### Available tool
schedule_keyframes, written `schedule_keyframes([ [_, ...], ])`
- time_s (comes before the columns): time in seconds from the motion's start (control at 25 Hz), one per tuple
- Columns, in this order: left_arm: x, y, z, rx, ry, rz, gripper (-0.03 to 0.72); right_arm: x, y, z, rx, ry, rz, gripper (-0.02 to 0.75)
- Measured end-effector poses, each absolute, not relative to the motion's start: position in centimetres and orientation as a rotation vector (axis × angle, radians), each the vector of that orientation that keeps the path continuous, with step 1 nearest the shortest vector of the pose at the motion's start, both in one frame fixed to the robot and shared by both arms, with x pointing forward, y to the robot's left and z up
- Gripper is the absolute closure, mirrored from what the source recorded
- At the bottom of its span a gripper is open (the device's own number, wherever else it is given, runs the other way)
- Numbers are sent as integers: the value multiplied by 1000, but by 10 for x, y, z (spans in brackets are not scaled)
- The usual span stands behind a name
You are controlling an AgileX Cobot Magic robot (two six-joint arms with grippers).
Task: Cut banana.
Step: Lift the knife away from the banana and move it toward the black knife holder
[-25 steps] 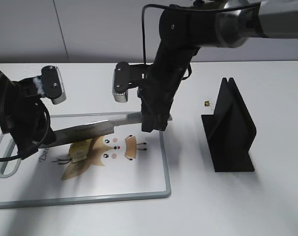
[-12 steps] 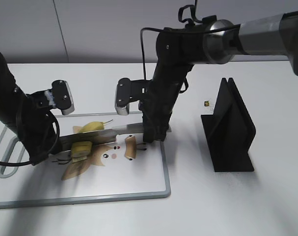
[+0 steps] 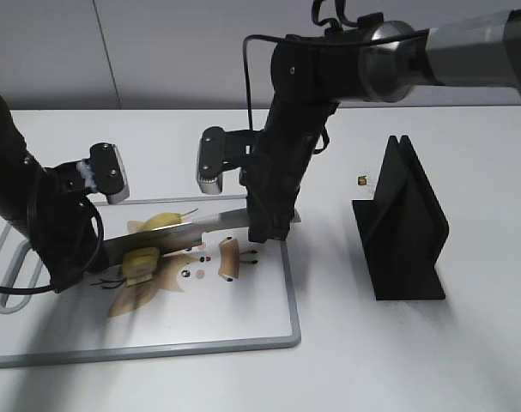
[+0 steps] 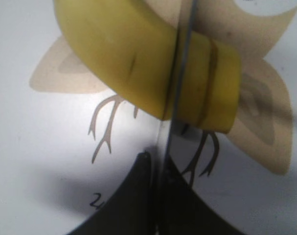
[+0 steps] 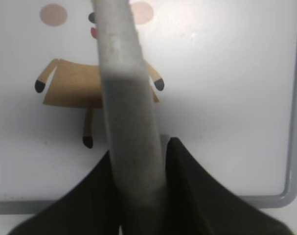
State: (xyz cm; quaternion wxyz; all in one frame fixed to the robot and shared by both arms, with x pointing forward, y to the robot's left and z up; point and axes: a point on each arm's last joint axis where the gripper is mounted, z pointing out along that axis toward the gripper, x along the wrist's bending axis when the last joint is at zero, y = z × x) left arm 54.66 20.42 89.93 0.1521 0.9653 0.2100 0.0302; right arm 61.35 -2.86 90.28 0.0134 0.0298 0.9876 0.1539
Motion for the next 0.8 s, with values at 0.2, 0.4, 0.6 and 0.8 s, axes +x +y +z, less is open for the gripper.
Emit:
schedule_keyframes([
  [0.2, 541, 204, 909, 2765, 589, 74, 693, 609, -28, 922, 66, 3061, 497, 540],
  [0.4, 539, 205, 921, 2764, 564, 113, 694, 608, -28, 931, 61, 3046, 511, 540],
  [0.6, 536, 207, 938, 2758, 531, 180, 695, 607, -28, 943, 59, 3023, 536, 539],
  [0.8, 529, 208, 969, 2721, 497, 282, 695, 604, -31, 973, 39, 2962, 573, 539],
])
